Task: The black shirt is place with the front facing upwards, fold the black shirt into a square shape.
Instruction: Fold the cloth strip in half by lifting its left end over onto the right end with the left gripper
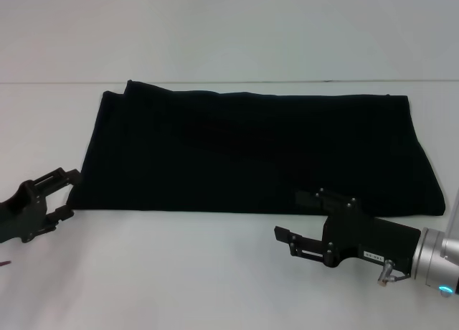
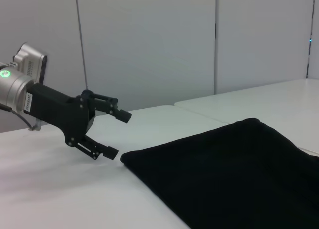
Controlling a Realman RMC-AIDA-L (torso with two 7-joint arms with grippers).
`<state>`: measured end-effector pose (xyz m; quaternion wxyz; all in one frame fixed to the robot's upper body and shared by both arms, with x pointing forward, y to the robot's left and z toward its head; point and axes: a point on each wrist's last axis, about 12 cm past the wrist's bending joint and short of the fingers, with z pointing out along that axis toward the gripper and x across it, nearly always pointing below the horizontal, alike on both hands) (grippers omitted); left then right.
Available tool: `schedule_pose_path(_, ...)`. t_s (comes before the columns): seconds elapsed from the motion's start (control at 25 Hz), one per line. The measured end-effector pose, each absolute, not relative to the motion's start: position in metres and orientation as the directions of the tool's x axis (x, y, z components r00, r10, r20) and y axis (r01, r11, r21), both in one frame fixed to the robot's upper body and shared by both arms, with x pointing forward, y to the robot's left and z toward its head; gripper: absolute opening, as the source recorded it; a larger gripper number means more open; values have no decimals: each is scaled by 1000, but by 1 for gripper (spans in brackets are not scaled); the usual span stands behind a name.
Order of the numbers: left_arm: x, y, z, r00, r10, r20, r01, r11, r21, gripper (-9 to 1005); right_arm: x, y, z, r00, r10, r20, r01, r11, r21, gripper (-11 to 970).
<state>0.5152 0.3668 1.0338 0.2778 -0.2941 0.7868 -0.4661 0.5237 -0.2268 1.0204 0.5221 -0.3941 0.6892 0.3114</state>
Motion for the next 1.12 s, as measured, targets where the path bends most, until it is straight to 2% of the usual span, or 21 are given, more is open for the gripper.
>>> schedule_pose_path(0.28, 516, 370, 1028, -651, -744, -152, -259, 405, -877, 878, 525, -227, 1021, -144, -213, -966, -867, 499, 19, 808)
schedule_pose_path(1.12, 526, 363, 1028, -657, -740, -146, -266, 408, -874, 877, 525, -227, 1021, -151, -208, -966, -864, 502, 26, 809)
